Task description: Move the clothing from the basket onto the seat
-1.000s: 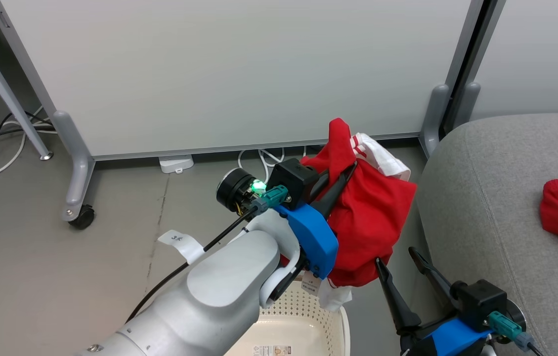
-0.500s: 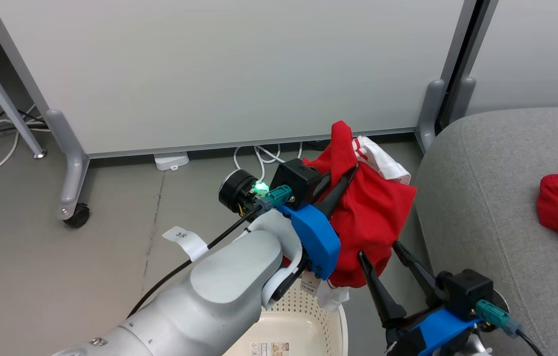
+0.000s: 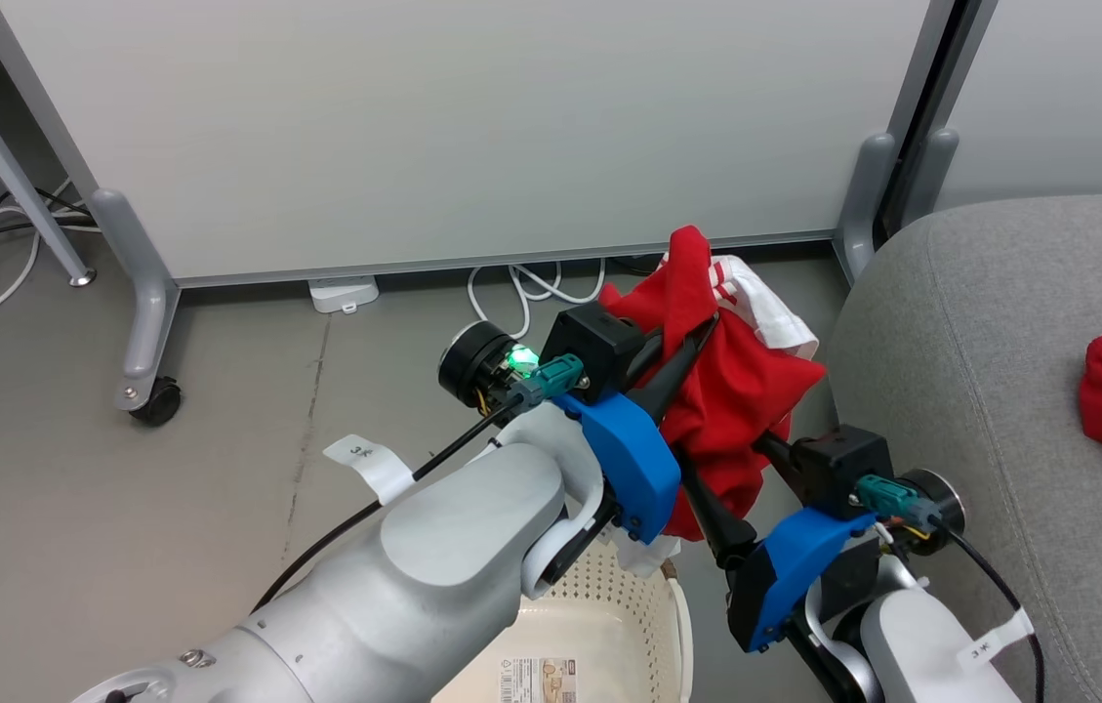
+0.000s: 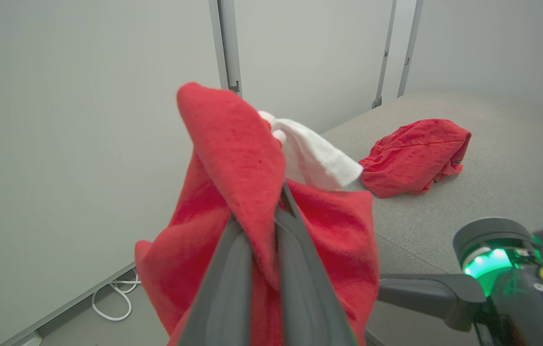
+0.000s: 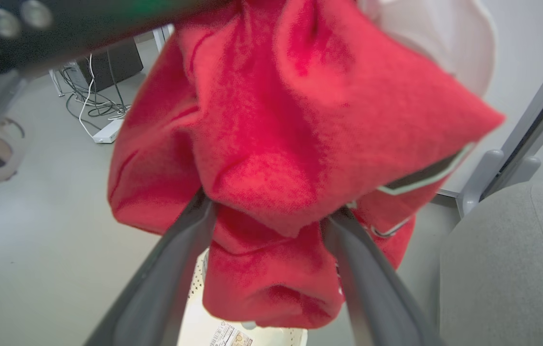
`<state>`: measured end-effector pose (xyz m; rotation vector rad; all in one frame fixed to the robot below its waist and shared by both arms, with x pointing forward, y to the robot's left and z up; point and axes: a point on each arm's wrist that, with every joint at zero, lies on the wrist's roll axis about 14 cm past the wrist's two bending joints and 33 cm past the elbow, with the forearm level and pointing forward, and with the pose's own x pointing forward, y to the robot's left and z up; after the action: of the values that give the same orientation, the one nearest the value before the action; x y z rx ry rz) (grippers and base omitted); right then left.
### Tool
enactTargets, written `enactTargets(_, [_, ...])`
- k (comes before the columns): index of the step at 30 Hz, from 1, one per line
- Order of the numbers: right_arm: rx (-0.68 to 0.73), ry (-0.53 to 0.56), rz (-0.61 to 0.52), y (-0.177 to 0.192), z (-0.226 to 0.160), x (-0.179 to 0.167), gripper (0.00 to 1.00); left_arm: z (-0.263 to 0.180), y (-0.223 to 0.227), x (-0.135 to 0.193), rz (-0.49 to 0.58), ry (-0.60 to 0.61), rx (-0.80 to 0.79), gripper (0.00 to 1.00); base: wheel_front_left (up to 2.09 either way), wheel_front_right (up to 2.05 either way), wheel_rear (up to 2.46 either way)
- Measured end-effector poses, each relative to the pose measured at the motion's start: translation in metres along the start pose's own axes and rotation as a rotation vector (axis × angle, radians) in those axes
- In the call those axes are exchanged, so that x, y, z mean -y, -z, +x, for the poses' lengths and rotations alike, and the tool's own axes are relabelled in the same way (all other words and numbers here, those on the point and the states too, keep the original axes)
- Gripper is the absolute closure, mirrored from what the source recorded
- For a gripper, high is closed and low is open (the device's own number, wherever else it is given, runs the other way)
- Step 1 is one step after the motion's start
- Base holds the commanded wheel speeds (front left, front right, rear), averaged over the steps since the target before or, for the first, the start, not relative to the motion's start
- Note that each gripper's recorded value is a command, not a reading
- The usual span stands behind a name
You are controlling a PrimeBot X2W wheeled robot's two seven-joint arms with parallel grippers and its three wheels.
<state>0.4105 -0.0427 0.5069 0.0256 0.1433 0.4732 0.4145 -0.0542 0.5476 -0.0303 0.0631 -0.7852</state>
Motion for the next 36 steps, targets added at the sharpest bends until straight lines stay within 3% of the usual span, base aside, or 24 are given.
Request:
enactTargets(8, [-0.052, -0.037, -0.055, 0.005, 0.018, -0.006, 0.0, 0.0, 0.0, 0.001, -0.005, 0.005, 0.002, 1.0, 0.0, 0.0, 0.0])
enactTargets(9, [-0.05, -0.04, -0.056, 0.005, 0.02, -0.006, 0.08, 0.0, 0.0, 0.001, -0.005, 0.005, 0.002, 1.0, 0.0, 0.0, 0.0])
enactTargets(10, [-0.055, -0.042, -0.054, 0.006, 0.021, -0.006, 0.53, 0.0, 0.0, 0.002, -0.004, 0.007, 0.002, 1.0, 0.0, 0.0, 0.0])
enactTargets(11, [-0.054, -0.044, -0.053, 0.006, 0.022, -0.007, 0.73, 0.0, 0.0, 0.002, -0.005, 0.007, 0.002, 1.0, 0.0, 0.0, 0.0])
enactTargets(12, [-0.057, -0.046, -0.051, 0.007, 0.023, -0.007, 1.0, 0.0, 0.0, 0.002, -0.004, 0.007, 0.002, 1.0, 0.0, 0.0, 0.0])
enactTargets(29, [-0.042, -0.048, -0.032, 0.01, 0.026, -0.006, 1.0, -0.001, 0.001, -0.001, -0.012, -0.003, -0.004, 1.0, 0.0, 0.0, 0.0])
enactTargets(32, [-0.038, -0.047, -0.026, 0.01, 0.025, -0.006, 1.0, -0.001, 0.001, -0.002, -0.015, -0.006, -0.005, 0.54, 0.0, 0.0, 0.0])
enactTargets(33, [-0.037, -0.047, -0.024, 0.01, 0.025, -0.006, 1.0, -0.001, 0.001, -0.002, -0.014, -0.006, -0.005, 0.34, 0.0, 0.0, 0.0])
enactTargets(34, [-0.038, -0.047, -0.023, 0.01, 0.025, -0.005, 1.0, -0.001, 0.001, -0.002, -0.015, -0.006, -0.005, 0.06, 0.0, 0.0, 0.0])
enactTargets(36, [-0.04, -0.045, -0.021, 0.011, 0.024, -0.005, 1.0, 0.0, 0.001, -0.001, -0.015, -0.005, -0.005, 0.0, 0.0, 0.0, 0.0])
